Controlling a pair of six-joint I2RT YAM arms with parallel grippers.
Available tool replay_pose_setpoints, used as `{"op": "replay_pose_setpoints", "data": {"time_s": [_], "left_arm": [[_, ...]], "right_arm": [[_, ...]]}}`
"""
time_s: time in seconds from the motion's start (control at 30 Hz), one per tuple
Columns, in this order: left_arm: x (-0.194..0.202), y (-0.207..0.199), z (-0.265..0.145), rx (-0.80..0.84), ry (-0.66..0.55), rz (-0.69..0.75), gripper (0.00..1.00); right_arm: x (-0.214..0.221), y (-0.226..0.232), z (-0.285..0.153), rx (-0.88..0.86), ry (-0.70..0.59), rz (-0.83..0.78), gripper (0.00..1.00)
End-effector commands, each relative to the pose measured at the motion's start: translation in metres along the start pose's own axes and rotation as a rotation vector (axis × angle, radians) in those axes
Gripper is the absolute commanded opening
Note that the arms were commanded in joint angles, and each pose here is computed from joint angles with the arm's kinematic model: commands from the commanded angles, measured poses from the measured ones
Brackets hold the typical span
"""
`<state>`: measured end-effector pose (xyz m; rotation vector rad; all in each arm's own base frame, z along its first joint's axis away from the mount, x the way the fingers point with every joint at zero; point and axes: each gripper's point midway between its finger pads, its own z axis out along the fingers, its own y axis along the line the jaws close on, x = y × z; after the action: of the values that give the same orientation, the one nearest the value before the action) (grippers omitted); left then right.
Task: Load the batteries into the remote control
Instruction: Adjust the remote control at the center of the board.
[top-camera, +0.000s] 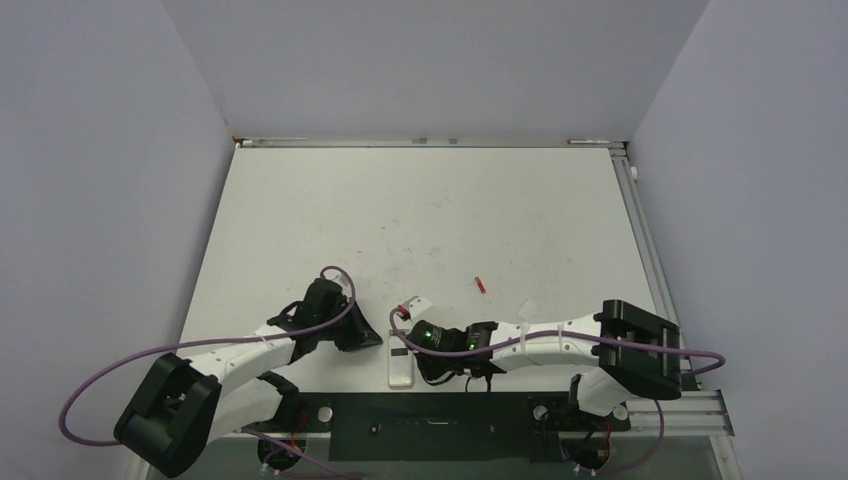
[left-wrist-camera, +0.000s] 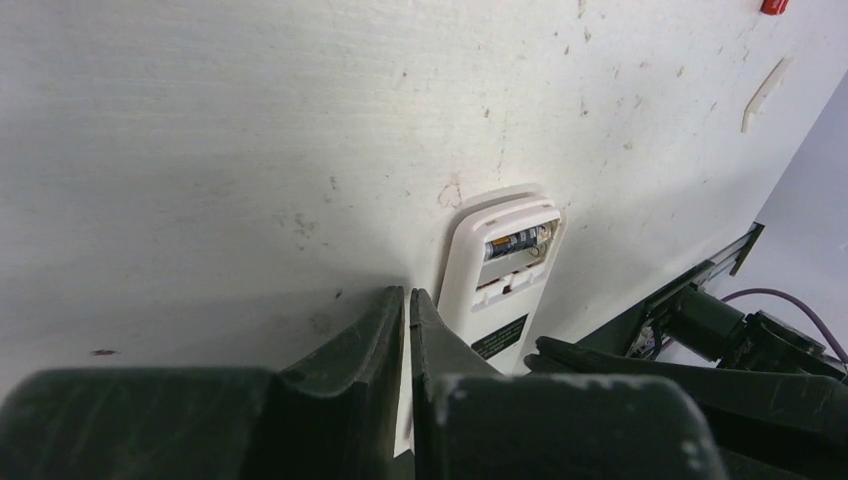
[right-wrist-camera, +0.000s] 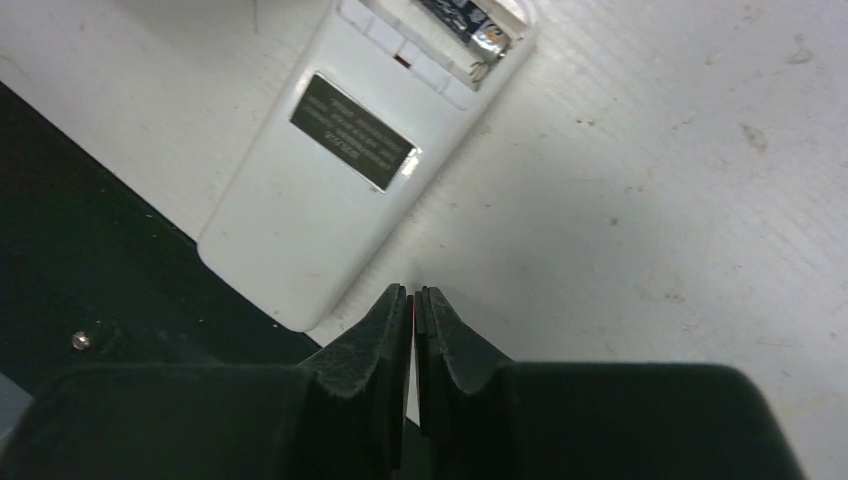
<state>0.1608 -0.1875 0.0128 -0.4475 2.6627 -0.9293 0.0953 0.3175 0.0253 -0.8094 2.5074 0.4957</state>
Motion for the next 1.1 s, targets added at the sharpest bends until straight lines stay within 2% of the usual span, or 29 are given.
{"op": "replay_pose_setpoints", "data": {"time_s": [0.0,0.37,0.6,0.77,0.93,1.07], "left_arm": [[0.007,0.002,0.005,-0.042,0.012,0.024,0.05],[0.020,-0.029,0.024,-0.062,0.069,0.160,0.06],[0.020,-0.037,0.027,-0.093,0.083,0.236,0.12],[0.008,-0.036,0.017,-0.139,0.027,0.263,0.21],[-0.006,-0.045,0.003,-0.136,-0.044,0.276,0.36],[-0.011,-0.053,-0.010,-0.110,-0.085,0.285,0.41]], "right_arm": [[-0.012,0.028,0.004,-0.073,-0.059,0.021,0.09],[-0.013,0.072,0.020,-0.137,-0.087,-0.004,0.09],[-0.015,0.064,0.006,-0.103,-0.121,0.002,0.09],[-0.020,0.042,-0.017,-0.039,-0.170,0.023,0.24],[-0.031,0.017,-0.042,0.049,-0.229,0.043,0.37],[-0.038,-0.006,-0.052,0.138,-0.262,0.068,0.47]]}}
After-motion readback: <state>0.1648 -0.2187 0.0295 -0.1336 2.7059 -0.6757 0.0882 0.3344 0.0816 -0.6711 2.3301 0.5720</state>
